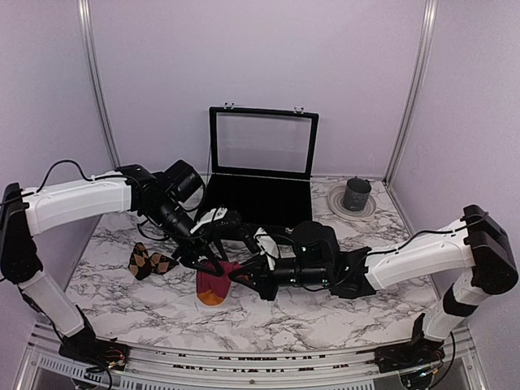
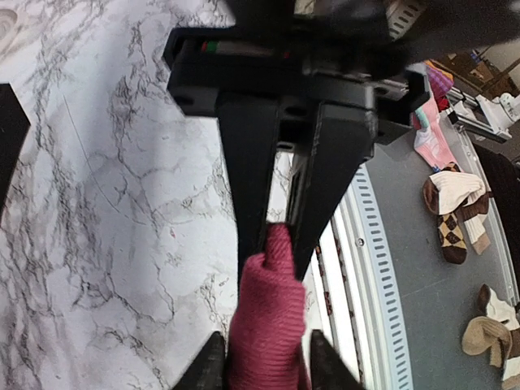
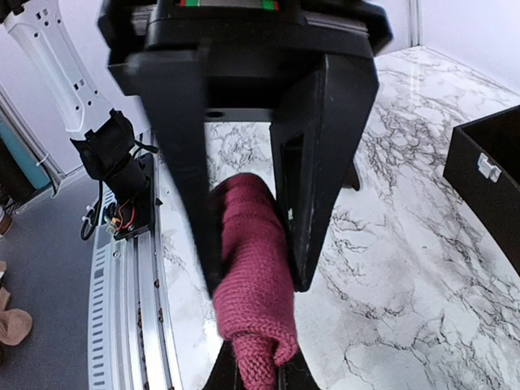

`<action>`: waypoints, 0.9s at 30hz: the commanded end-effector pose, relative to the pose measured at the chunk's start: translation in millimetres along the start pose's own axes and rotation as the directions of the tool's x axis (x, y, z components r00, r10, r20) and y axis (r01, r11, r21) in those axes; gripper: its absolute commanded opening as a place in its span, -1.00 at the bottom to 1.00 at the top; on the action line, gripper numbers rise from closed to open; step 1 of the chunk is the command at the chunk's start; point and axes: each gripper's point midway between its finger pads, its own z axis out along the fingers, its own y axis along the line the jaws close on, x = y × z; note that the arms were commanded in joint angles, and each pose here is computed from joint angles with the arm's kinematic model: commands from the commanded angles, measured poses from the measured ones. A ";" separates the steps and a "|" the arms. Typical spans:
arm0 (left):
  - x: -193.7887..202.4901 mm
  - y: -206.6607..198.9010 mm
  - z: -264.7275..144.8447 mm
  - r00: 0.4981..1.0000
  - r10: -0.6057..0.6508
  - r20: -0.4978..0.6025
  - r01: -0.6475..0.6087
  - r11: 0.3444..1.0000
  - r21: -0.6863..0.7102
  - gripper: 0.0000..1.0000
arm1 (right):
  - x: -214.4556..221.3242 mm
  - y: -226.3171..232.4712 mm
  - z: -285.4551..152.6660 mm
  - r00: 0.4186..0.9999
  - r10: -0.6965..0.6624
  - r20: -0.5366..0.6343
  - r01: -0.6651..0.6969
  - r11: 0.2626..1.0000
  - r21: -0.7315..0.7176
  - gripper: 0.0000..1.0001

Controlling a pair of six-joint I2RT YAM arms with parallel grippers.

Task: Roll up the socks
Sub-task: Roll the sock at the center of the board.

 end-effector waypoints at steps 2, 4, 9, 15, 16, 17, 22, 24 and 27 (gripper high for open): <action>-30.1 -9.8 -19.7 0.991 0.109 0.079 -0.103 0.992 -0.074 0.98 | -28.9 4.7 5.0 0.994 0.066 0.093 -0.064 0.998 -0.024 -1.00; -29.9 -10.5 -24.0 0.992 0.107 0.063 -0.101 0.991 -0.091 0.99 | -34.4 9.5 3.7 0.992 0.067 0.110 -0.062 0.997 -0.048 -1.00; -37.9 -19.1 -60.0 0.983 0.162 0.087 -0.141 0.968 -0.208 0.99 | -41.7 16.5 -4.3 0.991 0.053 0.126 -0.044 0.996 -0.071 -1.00; -25.8 -13.9 -78.1 0.986 0.159 0.052 -0.131 0.928 -0.349 0.99 | -43.8 22.9 -8.5 0.992 0.041 0.118 -0.030 0.995 -0.097 -1.00; -24.5 -12.4 -80.6 0.987 0.153 0.038 -0.129 0.923 -0.364 0.99 | -43.9 24.1 -8.5 0.992 0.042 0.115 -0.030 0.994 -0.103 -1.00; -24.6 -9.5 -83.7 0.989 0.148 0.028 -0.125 0.914 -0.386 0.99 | -44.2 25.7 -8.8 0.992 0.044 0.114 -0.031 0.993 -0.112 -1.00; -5.6 5.6 -93.7 0.990 0.140 0.005 -0.123 0.884 -0.452 0.99 | -44.4 33.6 -9.4 0.993 0.050 0.108 -0.033 0.987 -0.158 -1.00; 4.3 -9.2 -83.3 0.983 0.181 -0.020 -0.176 0.917 -0.359 0.87 | -43.4 32.5 -8.9 0.993 0.064 0.103 -0.047 0.986 -0.159 -1.00; 7.2 -39.3 -72.9 0.977 0.211 0.017 -0.203 0.957 -0.206 0.71 | -44.5 31.7 -9.3 0.989 0.094 0.111 -0.075 0.983 -0.168 -1.00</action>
